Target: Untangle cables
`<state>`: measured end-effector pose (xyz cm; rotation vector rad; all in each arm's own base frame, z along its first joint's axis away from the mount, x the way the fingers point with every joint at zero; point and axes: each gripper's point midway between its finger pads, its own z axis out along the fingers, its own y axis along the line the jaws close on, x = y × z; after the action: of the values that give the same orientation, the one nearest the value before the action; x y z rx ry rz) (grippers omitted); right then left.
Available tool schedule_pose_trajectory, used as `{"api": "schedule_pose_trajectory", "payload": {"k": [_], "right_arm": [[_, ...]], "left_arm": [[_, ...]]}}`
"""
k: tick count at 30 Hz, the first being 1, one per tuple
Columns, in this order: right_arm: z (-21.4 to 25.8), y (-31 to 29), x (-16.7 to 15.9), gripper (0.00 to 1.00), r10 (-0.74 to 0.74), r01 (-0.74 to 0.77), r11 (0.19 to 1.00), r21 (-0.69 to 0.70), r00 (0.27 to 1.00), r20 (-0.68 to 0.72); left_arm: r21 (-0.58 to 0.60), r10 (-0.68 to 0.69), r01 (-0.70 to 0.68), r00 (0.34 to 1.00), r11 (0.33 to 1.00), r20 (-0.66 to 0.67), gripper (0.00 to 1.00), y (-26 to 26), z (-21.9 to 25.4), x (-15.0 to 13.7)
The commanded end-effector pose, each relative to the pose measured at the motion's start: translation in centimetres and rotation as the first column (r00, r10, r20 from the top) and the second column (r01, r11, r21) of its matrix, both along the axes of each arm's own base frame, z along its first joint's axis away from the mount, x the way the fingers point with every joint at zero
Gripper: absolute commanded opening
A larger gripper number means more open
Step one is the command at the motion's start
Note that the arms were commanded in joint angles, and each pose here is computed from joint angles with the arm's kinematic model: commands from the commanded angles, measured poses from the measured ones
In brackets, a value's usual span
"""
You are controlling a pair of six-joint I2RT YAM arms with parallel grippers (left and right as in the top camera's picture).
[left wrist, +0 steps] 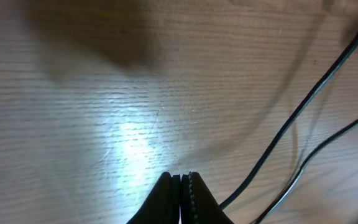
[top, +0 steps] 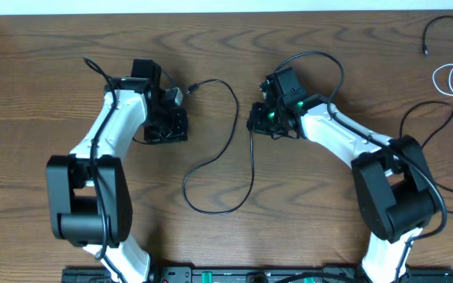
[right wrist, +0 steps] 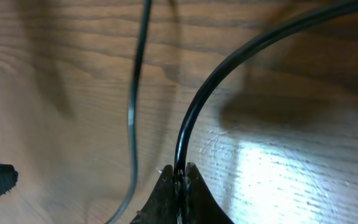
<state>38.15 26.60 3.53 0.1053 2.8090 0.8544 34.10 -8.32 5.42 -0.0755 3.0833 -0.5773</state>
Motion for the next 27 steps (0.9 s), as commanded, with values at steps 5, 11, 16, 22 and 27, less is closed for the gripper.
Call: {"api": "schedule_pose_trajectory", "payload": {"k": [5, 11, 16, 22, 27], "right_arm": [[0.4, 1.5, 0.6, 0.01, -0.021, 0.021, 0.999, 0.039, 1.000, 0.013], [-0.5, 1.7, 1.2, 0.01, -0.065, 0.065, 0.997, 0.049, 0.998, -0.002], [-1.8, 1.9, 1.7, 0.01, -0.093, 0.094, 0.994, 0.059, 0.996, -0.019], [-3.0, 3.4, 2.0, 0.10, -0.078, 0.084, 0.987, 0.136, 0.996, -0.043], [-1.8, 4.6, 2.4, 0.34, -0.044, 0.043, 0.979, 0.200, 0.999, -0.004]], "left_arm": [[-0.040, -0.040, 0.038, 0.997, 0.998, -0.061, 0.08, -1.7, -2.3, -0.6], [-0.140, -0.052, 0.040, 0.995, 0.989, -0.081, 0.08, -4.6, -3.6, -1.8], [-0.180, -0.063, 0.044, 0.993, 0.983, -0.100, 0.08, -6.0, -4.3, -2.9], [-0.214, -0.069, 0.046, 0.992, 0.976, -0.103, 0.08, -7.1, -4.2, -3.2], [-0.213, -0.059, 0.036, 0.993, 0.976, -0.105, 0.08, -7.2, -4.2, -3.1]]}}
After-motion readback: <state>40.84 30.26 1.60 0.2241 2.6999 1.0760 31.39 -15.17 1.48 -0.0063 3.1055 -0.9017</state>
